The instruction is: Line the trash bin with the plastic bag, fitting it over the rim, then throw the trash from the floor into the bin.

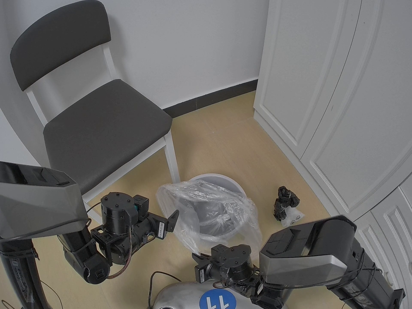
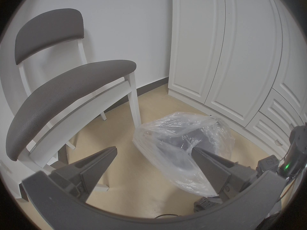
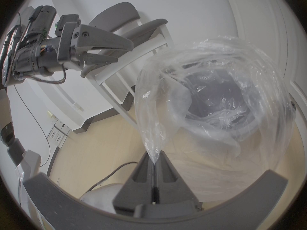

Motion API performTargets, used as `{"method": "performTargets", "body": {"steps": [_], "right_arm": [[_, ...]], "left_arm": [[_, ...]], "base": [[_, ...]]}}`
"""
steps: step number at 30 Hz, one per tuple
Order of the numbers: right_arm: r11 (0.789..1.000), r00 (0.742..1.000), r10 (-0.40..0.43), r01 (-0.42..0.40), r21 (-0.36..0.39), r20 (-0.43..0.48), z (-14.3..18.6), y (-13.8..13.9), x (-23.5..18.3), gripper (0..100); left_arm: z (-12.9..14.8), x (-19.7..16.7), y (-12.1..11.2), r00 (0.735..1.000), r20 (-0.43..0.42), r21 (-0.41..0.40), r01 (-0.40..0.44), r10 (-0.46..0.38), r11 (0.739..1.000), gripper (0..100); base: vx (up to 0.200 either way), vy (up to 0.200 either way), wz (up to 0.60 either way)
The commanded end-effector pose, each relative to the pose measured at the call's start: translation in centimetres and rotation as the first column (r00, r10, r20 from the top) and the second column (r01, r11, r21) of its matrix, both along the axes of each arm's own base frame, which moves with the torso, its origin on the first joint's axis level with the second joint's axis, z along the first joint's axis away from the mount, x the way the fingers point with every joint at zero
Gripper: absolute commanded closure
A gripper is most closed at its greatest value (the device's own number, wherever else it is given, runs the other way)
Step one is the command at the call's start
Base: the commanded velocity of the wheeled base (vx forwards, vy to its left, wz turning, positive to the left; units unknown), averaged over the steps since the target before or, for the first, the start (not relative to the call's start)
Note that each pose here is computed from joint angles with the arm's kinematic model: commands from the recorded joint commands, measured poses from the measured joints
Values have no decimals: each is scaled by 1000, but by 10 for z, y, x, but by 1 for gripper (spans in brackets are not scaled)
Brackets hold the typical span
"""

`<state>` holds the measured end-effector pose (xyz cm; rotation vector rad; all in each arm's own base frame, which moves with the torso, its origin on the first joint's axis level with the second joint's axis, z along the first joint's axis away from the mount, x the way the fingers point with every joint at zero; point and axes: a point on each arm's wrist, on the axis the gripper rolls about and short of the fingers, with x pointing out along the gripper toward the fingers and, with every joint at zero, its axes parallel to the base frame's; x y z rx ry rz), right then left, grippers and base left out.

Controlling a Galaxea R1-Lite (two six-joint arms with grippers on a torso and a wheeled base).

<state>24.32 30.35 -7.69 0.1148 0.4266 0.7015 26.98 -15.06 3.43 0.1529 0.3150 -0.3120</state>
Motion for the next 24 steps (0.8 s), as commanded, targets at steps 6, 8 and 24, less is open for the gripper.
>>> {"method": "performTargets", "body": {"steps": [6,8,24], "right_arm": [[1000,1000,5,-6,18,18,-1,7,-5,0],[1000,1000,6,-6,24,25,1,6,-5,0],[991,987,105,-113,66,122,66,1,-48,0]], "left_arm": [[-2,-3,-4,1000,-6,11,11,-11,1000,0],[-3,-4,-3,1000,-8,14,10,-10,1000,0],[-22,-6,-6,999,-35,116,-3,7,993,0]], "base": [[0,0,0],[0,0,0],[0,0,0]]}}
